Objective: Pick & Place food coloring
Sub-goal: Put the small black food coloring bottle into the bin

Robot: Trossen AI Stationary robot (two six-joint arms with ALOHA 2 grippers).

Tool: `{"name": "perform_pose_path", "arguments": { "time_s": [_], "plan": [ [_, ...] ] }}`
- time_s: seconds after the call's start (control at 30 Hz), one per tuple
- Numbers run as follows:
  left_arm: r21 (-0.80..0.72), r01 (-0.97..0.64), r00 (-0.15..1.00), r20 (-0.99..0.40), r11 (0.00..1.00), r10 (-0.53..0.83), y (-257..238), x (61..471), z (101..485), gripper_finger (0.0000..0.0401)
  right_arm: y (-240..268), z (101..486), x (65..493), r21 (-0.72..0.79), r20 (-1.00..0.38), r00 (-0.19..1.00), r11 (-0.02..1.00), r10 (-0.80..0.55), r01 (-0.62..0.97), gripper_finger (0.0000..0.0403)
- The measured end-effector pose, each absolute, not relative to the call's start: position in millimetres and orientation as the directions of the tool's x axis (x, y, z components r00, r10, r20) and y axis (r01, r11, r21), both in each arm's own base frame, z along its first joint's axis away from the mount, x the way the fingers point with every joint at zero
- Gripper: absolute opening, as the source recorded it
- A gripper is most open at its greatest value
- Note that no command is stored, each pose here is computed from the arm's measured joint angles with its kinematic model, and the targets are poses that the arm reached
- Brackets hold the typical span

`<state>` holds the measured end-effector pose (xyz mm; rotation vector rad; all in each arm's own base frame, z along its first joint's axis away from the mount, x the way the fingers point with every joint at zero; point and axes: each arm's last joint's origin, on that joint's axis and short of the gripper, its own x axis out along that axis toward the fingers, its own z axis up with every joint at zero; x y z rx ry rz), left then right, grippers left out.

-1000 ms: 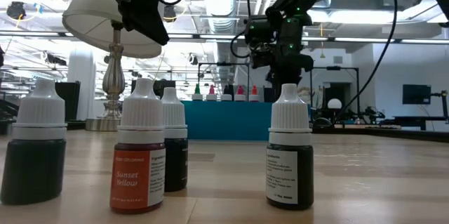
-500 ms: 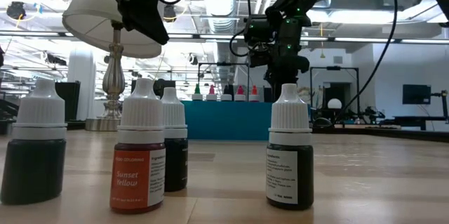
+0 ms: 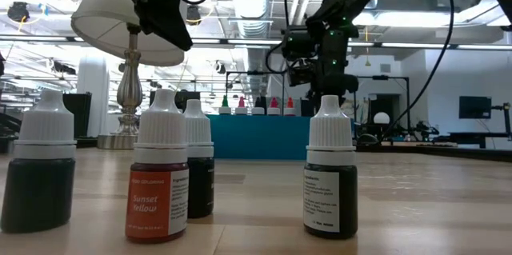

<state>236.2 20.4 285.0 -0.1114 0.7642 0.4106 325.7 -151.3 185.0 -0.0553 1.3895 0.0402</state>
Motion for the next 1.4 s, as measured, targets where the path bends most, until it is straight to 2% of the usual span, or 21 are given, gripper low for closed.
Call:
{"name": "perform_pose_path", "arguments": {
  "time_s": [0.2,0.73,1.4],
  "plan": [
    [0.054,-0.405,0.645,-0.69,0.913,0.327,21,236,285,0.0114,-154,186,330,-0.036,-0.974,0.224,0.998,-0.022,-0.059,0.0039],
    [0.051,-0.409,0.645,-0.69,0.911,0.328,21,236,285,0.0114,-152,171,319,-0.013,-0.982,0.187,0.999,-0.003,-0.052,0.004],
    [0.052,-0.408,0.645,-0.69,0.912,0.328,21,236,285,0.0114,-156,170,321,-0.025,-0.976,0.216,0.999,-0.017,-0.033,0.0042]
  ]
}}
